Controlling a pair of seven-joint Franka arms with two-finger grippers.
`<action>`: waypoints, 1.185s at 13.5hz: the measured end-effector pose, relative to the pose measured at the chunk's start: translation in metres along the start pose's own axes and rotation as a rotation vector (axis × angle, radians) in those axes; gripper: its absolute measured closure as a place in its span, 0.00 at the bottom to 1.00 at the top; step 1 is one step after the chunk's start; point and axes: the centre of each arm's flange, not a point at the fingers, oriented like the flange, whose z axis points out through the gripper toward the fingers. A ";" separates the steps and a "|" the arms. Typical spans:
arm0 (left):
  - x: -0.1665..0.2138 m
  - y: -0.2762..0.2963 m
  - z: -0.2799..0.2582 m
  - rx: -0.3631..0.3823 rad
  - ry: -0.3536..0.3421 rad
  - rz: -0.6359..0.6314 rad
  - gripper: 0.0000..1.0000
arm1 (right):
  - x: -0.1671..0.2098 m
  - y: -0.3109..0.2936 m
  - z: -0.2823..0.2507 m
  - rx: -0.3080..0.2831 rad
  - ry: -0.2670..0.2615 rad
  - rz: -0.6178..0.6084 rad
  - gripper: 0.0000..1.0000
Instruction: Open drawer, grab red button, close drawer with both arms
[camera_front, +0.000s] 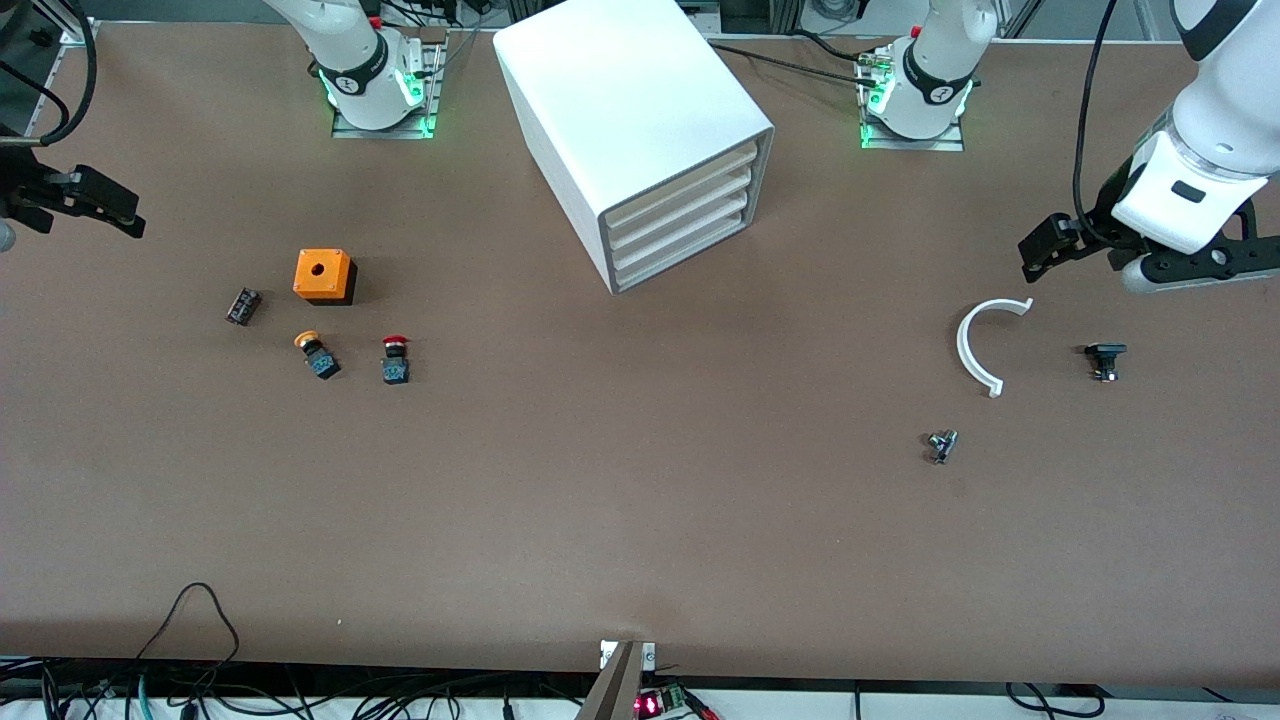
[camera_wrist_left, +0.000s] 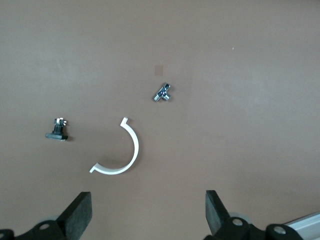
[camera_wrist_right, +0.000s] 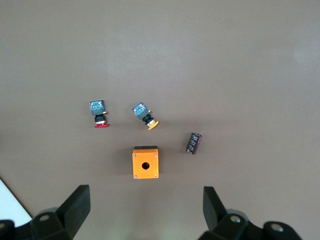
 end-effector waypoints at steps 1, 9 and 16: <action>-0.001 0.000 0.000 0.002 -0.006 0.001 0.00 | 0.000 0.000 0.000 0.000 0.000 0.005 0.00; -0.009 -0.008 -0.009 -0.042 -0.030 -0.025 0.00 | 0.000 -0.002 0.000 0.003 0.000 0.032 0.00; -0.014 -0.006 -0.020 -0.044 -0.012 -0.021 0.00 | 0.000 -0.002 0.000 0.006 -0.001 0.040 0.00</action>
